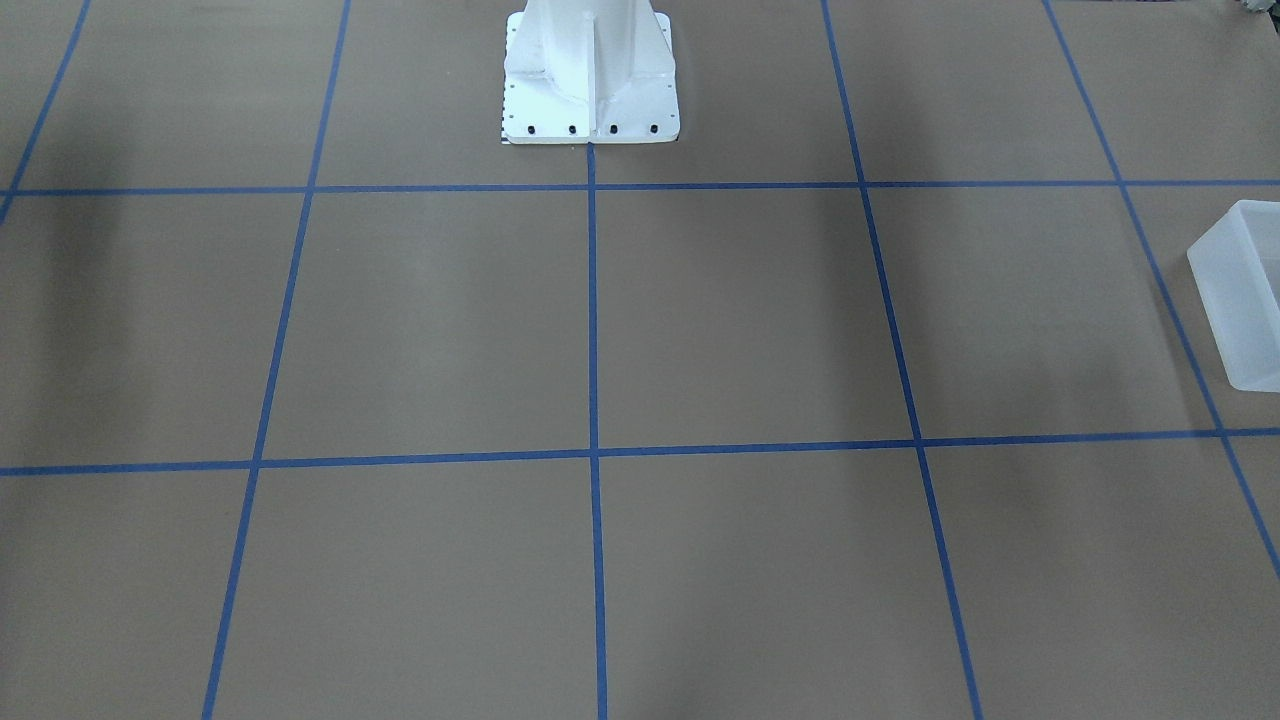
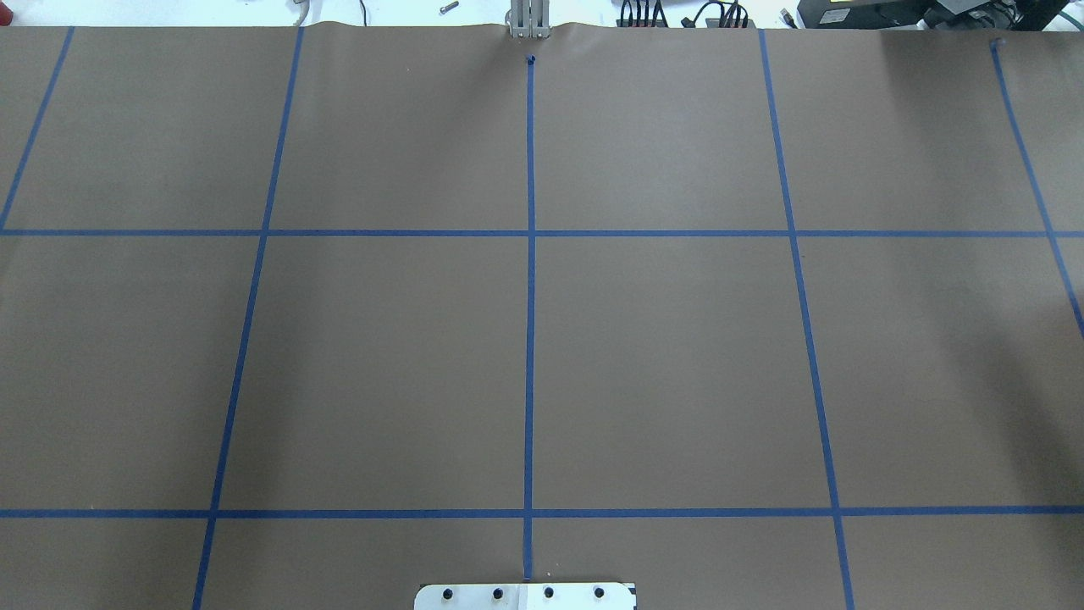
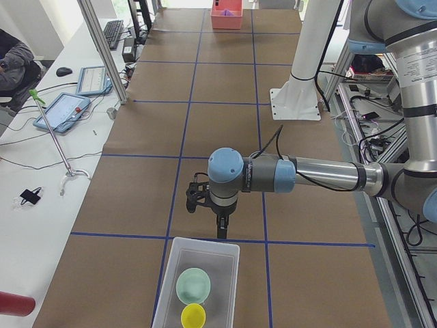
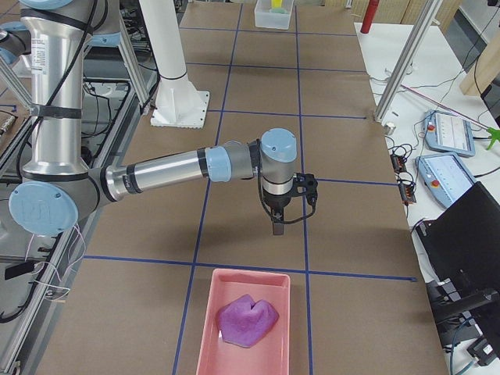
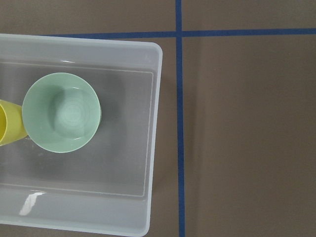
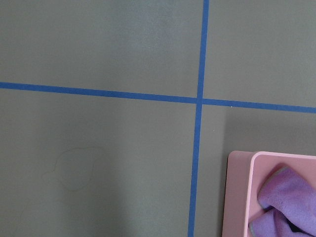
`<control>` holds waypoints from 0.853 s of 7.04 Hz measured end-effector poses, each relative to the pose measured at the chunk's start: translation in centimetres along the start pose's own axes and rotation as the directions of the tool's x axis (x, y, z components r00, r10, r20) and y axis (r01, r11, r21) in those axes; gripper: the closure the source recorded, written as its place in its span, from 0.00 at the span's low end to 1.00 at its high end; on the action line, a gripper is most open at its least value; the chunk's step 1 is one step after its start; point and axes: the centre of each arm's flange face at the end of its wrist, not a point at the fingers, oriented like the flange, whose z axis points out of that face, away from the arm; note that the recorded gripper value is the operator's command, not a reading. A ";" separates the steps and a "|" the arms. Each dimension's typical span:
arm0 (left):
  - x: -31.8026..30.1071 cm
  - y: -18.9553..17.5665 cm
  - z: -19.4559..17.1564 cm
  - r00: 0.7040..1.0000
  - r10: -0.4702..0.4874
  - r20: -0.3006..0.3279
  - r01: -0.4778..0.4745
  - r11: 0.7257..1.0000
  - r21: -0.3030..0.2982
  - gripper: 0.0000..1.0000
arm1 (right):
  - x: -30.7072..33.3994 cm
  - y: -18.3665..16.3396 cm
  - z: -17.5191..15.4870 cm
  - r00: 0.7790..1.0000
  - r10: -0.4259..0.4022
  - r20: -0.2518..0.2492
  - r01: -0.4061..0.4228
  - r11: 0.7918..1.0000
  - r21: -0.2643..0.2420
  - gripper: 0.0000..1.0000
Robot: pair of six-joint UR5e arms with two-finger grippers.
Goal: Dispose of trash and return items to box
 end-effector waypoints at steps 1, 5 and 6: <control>0.0 0.0 0.0 1.000 0.001 0.000 -0.001 1.000 0.001 0.02 | -0.1 0.0 -0.1 1.000 -0.001 0.000 0.001 1.000 0.001 0.00; 0.1 -0.1 -0.1 1.000 0.003 0.000 -0.003 1.000 0.002 0.02 | -0.4 0.1 -0.5 1.000 -0.007 0.001 0.007 1.000 0.009 0.00; 0.1 -0.1 -0.1 1.000 0.002 0.001 -0.002 1.000 0.002 0.02 | -0.6 0.2 -0.8 1.000 -0.011 0.002 0.011 1.000 0.014 0.00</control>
